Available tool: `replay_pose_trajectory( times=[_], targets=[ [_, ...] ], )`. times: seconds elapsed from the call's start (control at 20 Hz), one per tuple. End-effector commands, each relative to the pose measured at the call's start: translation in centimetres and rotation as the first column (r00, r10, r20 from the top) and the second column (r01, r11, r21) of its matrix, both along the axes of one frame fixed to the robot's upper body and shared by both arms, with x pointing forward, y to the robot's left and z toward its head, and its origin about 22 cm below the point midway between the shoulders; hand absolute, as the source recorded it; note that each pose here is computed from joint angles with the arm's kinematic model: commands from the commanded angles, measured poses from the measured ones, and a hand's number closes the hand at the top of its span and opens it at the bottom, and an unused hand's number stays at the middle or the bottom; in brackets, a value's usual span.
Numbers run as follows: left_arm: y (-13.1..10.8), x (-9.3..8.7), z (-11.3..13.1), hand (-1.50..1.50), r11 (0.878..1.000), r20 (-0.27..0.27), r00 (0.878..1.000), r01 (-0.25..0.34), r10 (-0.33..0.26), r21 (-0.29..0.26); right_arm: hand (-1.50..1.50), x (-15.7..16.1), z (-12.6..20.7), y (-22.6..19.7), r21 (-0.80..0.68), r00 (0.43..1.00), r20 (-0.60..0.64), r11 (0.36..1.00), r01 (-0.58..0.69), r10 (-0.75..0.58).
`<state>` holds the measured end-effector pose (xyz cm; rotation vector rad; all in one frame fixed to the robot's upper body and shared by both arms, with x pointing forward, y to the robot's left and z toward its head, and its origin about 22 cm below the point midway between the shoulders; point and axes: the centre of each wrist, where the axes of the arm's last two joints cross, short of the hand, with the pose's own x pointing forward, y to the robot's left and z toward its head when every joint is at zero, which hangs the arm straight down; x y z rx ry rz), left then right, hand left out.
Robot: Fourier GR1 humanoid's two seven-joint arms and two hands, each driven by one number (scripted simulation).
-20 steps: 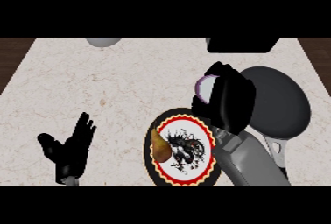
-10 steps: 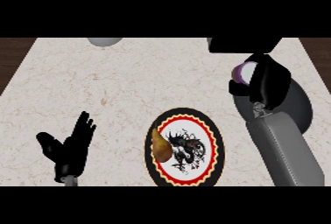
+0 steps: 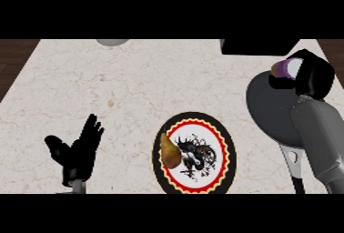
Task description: Pick the can from the plate and place it in the pan
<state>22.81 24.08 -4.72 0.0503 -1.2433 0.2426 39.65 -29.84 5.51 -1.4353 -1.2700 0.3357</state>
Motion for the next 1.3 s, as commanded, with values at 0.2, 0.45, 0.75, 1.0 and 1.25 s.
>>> replay_pose_trajectory(
  times=[0.2, 0.45, 0.75, 1.0, 1.25],
  targets=[
    [-0.7, -0.1, 0.7, 0.00, 1.000, 0.007, 1.000, 0.030, -0.030, 0.006, -1.50, -0.5, -2.4, -6.7, 0.066, 0.965, -0.255, 0.995, 0.072, -0.053],
    [-0.6, -0.3, 0.2, 0.00, 0.999, 0.015, 0.999, 0.043, -0.043, -0.003, -1.50, -0.4, -3.1, -6.8, 0.022, 0.990, -0.139, 1.000, 0.009, -0.006],
    [-0.2, 0.1, 0.7, 0.00, 1.000, 0.000, 1.000, 0.000, 0.000, -0.005, -1.50, 1.1, -0.4, -5.6, 0.331, 0.977, 0.185, 0.929, -0.164, 0.106],
    [-0.2, -0.4, 0.3, 0.00, 1.000, -0.007, 1.000, -0.004, 0.004, 0.000, -1.50, 0.0, -0.3, -8.6, 0.513, 0.937, 0.340, 0.819, -0.258, 0.081],
    [0.6, 0.0, 1.1, 0.00, 1.000, -0.019, 1.000, -0.018, 0.018, 0.003, -1.50, -2.7, -2.3, -11.7, 0.621, 0.891, 0.438, 0.677, -0.396, 0.119]
  ],
)
